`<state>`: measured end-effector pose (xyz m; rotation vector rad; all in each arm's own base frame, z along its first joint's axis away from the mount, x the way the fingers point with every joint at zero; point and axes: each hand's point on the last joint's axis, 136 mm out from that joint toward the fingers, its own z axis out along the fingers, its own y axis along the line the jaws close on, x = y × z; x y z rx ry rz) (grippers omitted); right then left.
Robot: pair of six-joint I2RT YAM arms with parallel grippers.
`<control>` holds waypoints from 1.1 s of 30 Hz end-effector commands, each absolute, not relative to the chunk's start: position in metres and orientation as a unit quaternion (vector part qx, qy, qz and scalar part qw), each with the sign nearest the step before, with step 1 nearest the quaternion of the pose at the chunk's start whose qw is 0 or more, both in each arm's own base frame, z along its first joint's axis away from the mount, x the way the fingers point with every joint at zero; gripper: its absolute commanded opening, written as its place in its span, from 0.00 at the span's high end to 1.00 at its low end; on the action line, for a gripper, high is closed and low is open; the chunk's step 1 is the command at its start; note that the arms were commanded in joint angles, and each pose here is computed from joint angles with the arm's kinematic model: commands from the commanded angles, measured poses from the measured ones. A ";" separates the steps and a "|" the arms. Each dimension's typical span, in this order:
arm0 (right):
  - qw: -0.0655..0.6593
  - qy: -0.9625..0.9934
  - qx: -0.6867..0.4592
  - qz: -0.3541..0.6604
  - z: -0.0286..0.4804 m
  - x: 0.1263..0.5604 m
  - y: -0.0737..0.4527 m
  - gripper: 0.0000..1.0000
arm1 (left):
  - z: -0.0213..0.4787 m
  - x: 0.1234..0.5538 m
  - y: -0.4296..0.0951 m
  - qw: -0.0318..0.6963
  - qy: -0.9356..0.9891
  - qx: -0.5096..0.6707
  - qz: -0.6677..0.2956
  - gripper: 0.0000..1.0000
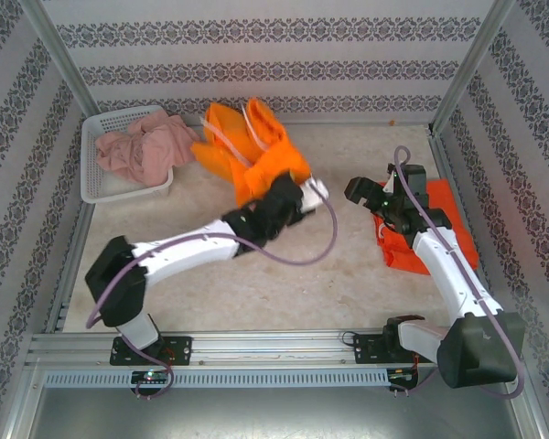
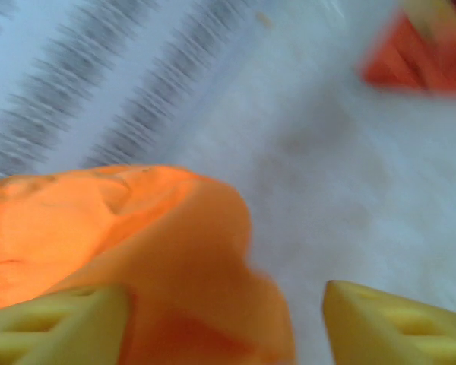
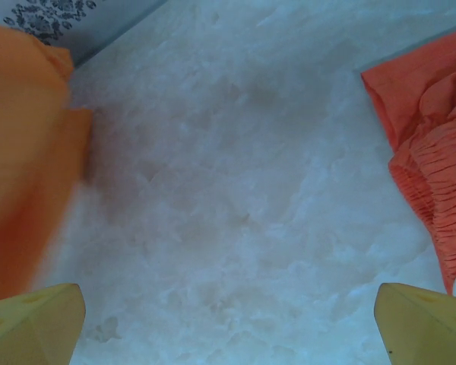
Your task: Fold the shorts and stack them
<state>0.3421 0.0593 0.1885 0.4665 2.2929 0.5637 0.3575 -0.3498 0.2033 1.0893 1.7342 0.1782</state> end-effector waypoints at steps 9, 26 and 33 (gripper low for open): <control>0.319 0.901 0.151 0.251 0.162 0.324 0.080 0.02 | 0.297 0.310 -0.316 0.543 0.766 0.294 -0.176 0.00; 0.292 0.952 -0.054 0.074 0.138 0.315 0.260 0.03 | 0.227 0.325 -0.113 0.464 0.857 -0.084 -0.205 0.00; 0.237 0.964 -0.122 -0.012 0.092 0.324 0.310 0.06 | 0.220 0.315 -0.102 0.461 0.859 -0.095 -0.201 0.00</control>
